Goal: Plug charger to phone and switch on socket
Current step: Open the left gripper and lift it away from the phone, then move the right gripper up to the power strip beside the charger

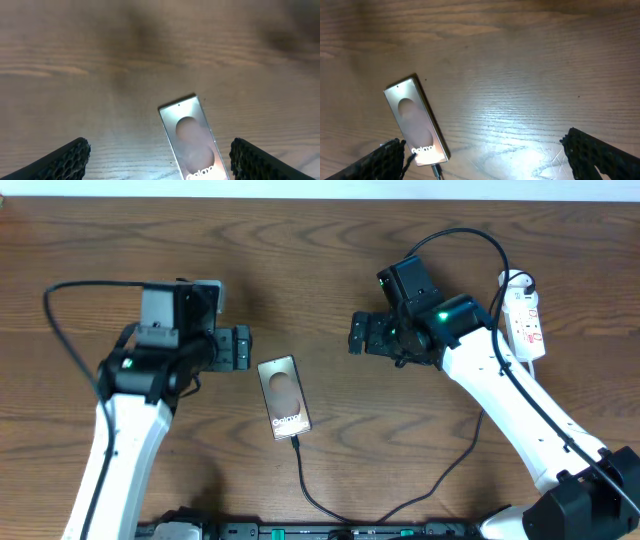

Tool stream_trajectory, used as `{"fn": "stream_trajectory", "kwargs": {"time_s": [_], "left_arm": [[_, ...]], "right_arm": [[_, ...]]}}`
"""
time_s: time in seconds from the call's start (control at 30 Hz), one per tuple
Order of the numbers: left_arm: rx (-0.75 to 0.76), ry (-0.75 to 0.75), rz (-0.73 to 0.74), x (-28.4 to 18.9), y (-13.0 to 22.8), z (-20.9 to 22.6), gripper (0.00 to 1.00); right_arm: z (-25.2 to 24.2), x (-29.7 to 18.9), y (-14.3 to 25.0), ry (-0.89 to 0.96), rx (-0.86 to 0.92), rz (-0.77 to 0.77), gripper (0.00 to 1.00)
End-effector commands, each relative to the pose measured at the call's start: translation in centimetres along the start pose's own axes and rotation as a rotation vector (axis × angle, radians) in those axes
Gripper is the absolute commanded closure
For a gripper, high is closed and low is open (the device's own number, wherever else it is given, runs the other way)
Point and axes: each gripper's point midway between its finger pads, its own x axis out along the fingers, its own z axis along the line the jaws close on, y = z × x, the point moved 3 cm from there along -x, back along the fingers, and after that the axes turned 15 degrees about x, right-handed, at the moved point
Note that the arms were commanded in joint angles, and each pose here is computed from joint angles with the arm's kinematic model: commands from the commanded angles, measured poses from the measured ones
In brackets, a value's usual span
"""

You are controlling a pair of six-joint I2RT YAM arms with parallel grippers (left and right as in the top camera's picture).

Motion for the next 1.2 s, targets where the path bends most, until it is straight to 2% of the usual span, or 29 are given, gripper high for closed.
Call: {"fn": "stream_trajectory", "kwargs": {"time_s": [0.0,0.63,0.83,0.97,1.17], "left_arm": [[0.04,-0.031,-0.051,-1.7,-0.7,0.2,0.1],[0.041,-0.031,-0.053,-1.7,-0.7,0.2,0.09],[0.041,-0.031,-0.053,-1.7,-0.7,0.2,0.09],[0.041,-0.031,-0.053,-1.7,-0.7,0.2,0.09],[0.041,-0.031,-0.053,-1.7,-0.7,0.2,0.09]], "right_arm": [[0.3,-0.8,-0.2,-0.01,0.002,-0.026,0.01],[0.2,-0.8,-0.7,-0.005,0.001,-0.053,0.01],[1.1,-1.2,0.0,-0.066,-0.064,-0.001,0.01],[2.9,-4.8,-0.5,-0.228,-0.153,0.033,0.01],[0.2,-10.8,-3.8,-0.242,-0.142,-0.061,0.01]]}}
